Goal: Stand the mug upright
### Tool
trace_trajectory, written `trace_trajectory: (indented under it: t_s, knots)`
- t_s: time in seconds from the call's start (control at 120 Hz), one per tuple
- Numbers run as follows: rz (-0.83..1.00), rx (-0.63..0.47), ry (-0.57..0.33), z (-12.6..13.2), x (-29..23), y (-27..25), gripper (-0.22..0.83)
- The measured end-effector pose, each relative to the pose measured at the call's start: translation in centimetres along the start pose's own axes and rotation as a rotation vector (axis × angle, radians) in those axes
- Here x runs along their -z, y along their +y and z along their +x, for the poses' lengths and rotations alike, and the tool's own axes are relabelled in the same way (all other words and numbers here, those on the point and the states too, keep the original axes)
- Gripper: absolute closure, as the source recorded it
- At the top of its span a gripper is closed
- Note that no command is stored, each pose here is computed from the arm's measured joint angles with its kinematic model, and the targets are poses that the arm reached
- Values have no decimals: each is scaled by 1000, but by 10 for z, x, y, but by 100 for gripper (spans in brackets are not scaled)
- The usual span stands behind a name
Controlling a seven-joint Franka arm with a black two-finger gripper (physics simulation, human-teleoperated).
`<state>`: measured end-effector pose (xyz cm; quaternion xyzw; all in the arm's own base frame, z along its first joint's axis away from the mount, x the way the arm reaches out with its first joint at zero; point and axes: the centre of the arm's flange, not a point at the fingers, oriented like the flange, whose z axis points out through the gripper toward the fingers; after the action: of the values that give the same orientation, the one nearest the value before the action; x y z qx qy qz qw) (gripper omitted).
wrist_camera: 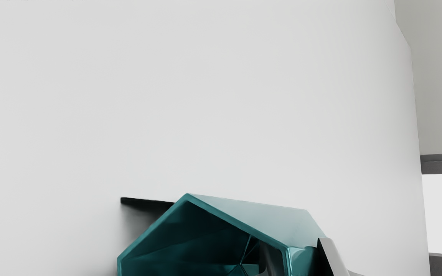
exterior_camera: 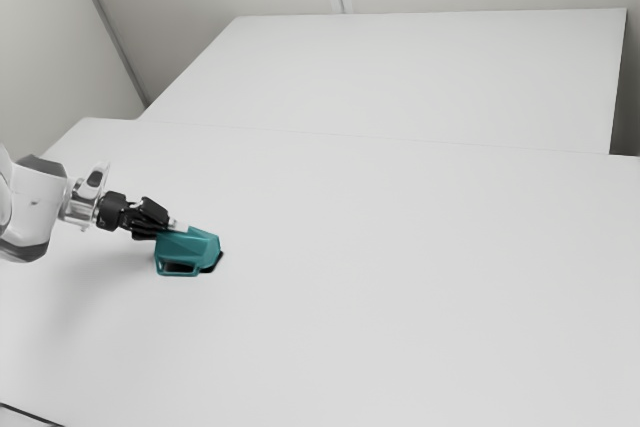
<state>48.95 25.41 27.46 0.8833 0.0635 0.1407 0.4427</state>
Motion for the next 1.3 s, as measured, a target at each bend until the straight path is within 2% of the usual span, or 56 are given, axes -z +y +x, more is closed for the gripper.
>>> trace_trajectory:
  t_s: [0.4,0.542,0.633,0.742,0.858,0.983,1.1,1.3]
  knots:
    - [-16,-38,-1,12,-2,25,78]
    - [6,-117,-18,37,0,61,79]
    - [99,-227,-86,71,11,104,79]
    - [273,-328,-229,103,9,143,79]
    - [486,-330,-376,112,9,141,79]
    - [679,-321,-442,116,0,130,79]
    - [795,-300,-408,109,-6,114,79]
    - [903,-285,-199,105,-1,108,79]
